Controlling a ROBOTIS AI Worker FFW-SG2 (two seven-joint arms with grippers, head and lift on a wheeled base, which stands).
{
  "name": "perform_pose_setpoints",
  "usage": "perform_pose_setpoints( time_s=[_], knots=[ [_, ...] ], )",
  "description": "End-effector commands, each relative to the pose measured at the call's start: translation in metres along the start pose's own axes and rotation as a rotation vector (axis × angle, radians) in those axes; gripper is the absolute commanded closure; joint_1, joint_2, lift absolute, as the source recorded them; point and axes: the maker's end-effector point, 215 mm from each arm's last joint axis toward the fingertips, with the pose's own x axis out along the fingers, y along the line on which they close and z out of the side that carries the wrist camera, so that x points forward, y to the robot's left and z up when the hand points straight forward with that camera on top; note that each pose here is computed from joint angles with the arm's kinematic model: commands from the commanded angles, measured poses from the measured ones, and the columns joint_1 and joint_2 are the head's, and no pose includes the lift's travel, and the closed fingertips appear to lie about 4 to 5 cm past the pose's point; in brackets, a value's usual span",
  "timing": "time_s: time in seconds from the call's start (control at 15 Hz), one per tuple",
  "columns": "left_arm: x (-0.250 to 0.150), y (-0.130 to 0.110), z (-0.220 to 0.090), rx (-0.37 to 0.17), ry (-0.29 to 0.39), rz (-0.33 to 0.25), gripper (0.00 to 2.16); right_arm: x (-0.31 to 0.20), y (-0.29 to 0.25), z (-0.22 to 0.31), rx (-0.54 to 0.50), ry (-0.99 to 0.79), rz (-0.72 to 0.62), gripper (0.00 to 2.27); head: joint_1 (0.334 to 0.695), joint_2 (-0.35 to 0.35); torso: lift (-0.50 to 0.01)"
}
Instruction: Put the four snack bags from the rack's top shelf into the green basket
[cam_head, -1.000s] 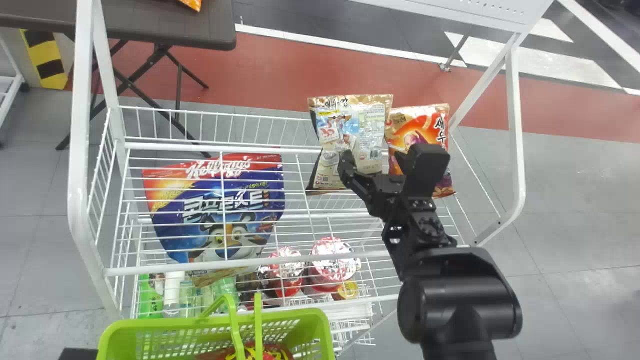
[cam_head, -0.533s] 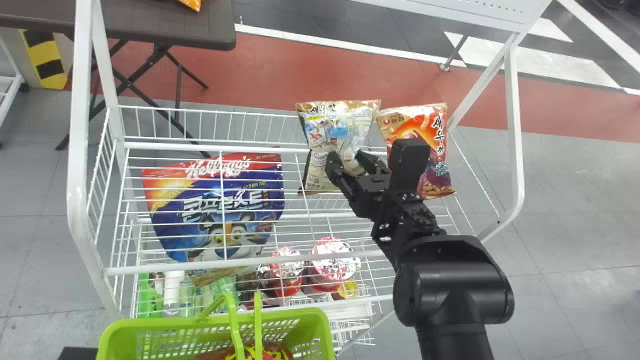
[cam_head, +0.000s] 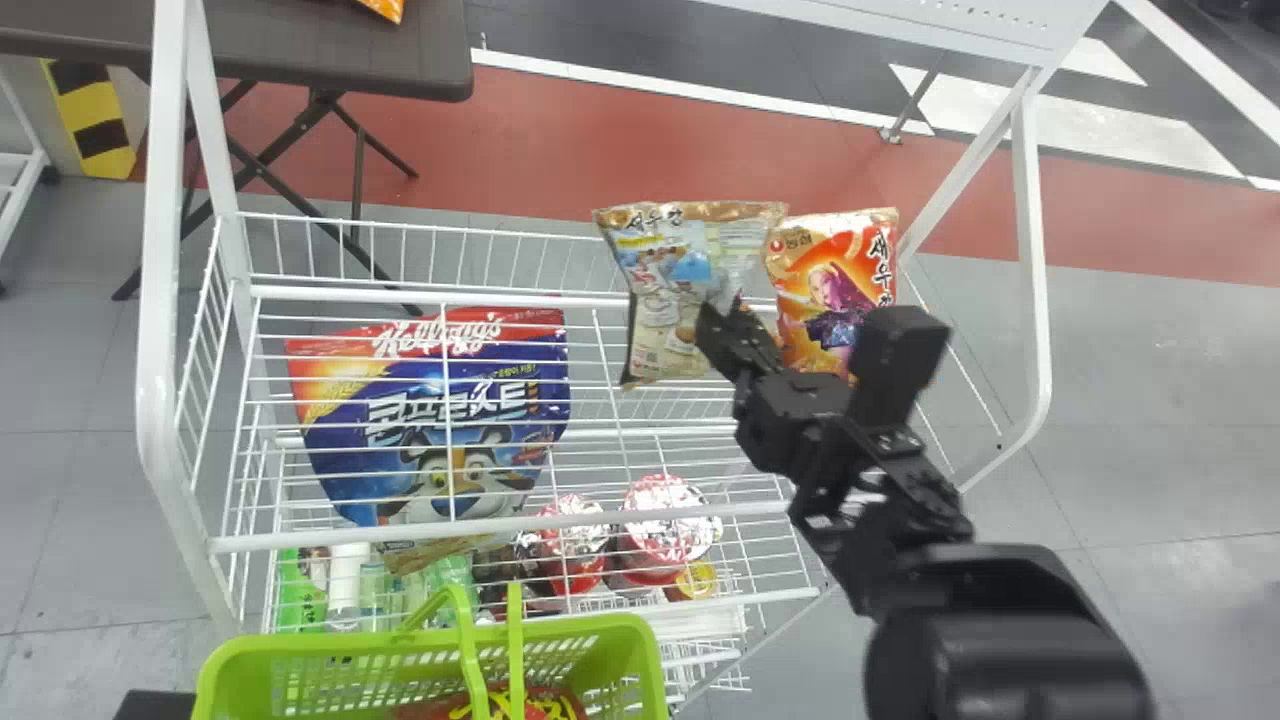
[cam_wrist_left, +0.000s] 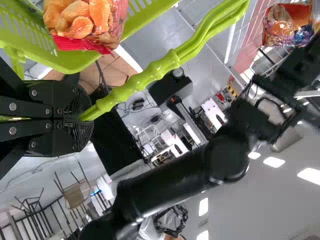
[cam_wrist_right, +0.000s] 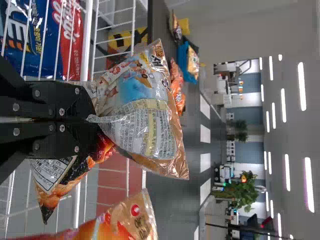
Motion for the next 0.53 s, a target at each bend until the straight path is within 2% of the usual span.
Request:
perform_pose_setpoints(
  time_s=[0.0, 0.27, 0.4, 0.47],
  knots=[
    [0.001, 0.000, 0.002, 0.001, -0.004, -0.001, 1.90, -0.041, -0.001, 0.016, 0.057, 0.024, 0.022, 2.11, 0.695, -0.350, 0.000],
    [0.003, 0.001, 0.003, -0.003, -0.011, 0.001, 1.90, -0.133, 0.011, -0.053, 0.231, 0.413, 0.096, 2.11, 0.695, -0.350, 0.000],
    [0.004, 0.002, 0.003, -0.002, -0.012, 0.005, 1.90, -0.187, 0.030, -0.089, 0.398, 0.609, 0.155, 2.11, 0.695, -0.350, 0.000],
    [0.006, 0.002, 0.004, 0.002, -0.010, 0.006, 1.90, -0.201, 0.033, -0.092, 0.440, 0.640, 0.174, 2.11, 0.695, -0.350, 0.000]
  ],
)
